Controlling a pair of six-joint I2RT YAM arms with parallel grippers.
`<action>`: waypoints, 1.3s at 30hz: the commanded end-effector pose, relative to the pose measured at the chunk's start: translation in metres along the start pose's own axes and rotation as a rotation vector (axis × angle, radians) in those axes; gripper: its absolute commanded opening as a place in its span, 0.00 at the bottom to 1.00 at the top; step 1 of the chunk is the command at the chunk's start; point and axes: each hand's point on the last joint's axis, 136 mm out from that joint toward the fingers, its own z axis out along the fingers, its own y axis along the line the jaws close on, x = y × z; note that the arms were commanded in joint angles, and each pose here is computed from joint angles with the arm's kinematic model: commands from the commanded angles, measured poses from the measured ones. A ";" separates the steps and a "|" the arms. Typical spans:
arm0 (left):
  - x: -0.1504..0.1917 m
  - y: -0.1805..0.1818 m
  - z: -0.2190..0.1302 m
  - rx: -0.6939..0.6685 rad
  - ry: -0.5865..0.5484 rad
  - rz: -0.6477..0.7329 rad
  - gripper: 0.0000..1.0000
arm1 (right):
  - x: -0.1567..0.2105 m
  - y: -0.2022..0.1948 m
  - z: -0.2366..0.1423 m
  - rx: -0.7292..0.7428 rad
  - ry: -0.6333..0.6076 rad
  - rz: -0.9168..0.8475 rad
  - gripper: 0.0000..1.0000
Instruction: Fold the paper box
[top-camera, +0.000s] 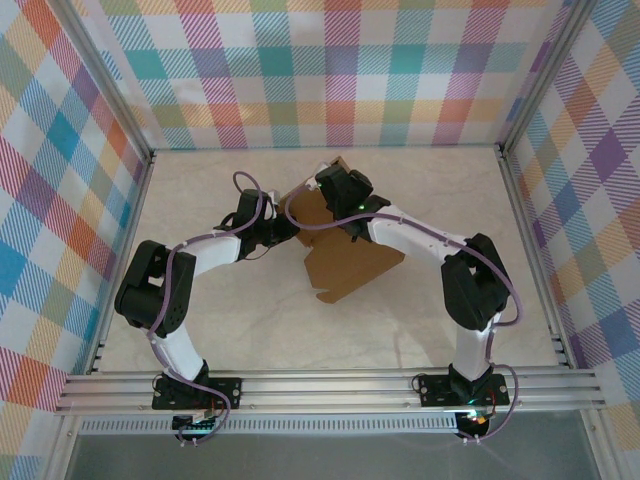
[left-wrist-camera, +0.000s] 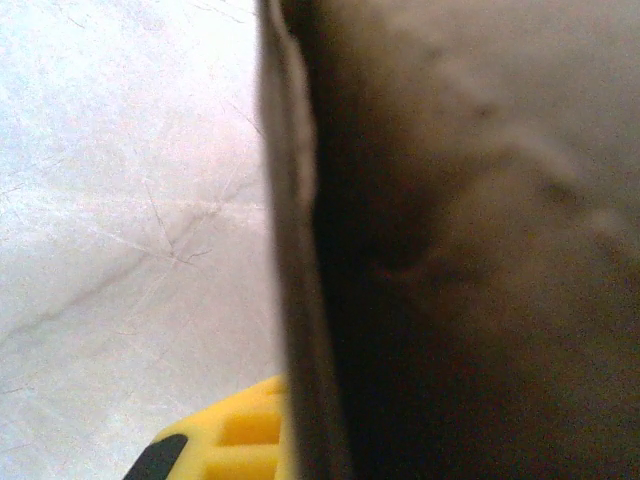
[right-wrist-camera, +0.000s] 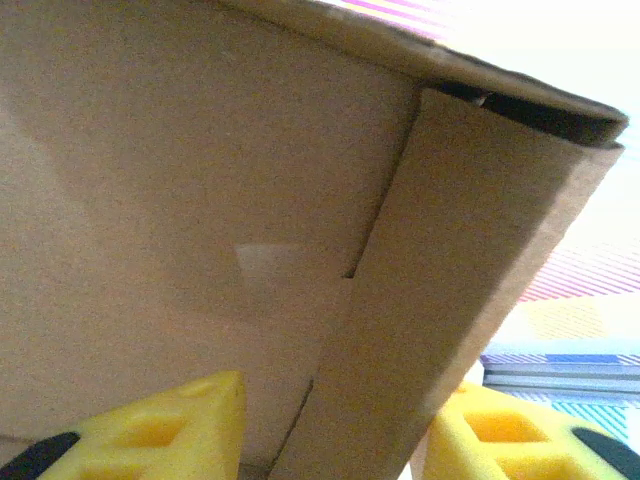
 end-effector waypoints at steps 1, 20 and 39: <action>-0.025 -0.056 -0.017 0.167 -0.071 0.103 0.00 | -0.013 0.011 0.000 -0.037 -0.036 -0.021 0.43; -0.024 -0.055 -0.015 0.167 -0.065 0.092 0.00 | -0.017 0.005 -0.012 -0.015 -0.040 -0.030 0.18; -0.024 -0.052 -0.014 0.154 -0.067 0.088 0.00 | -0.026 -0.017 -0.040 -0.049 -0.105 0.120 0.59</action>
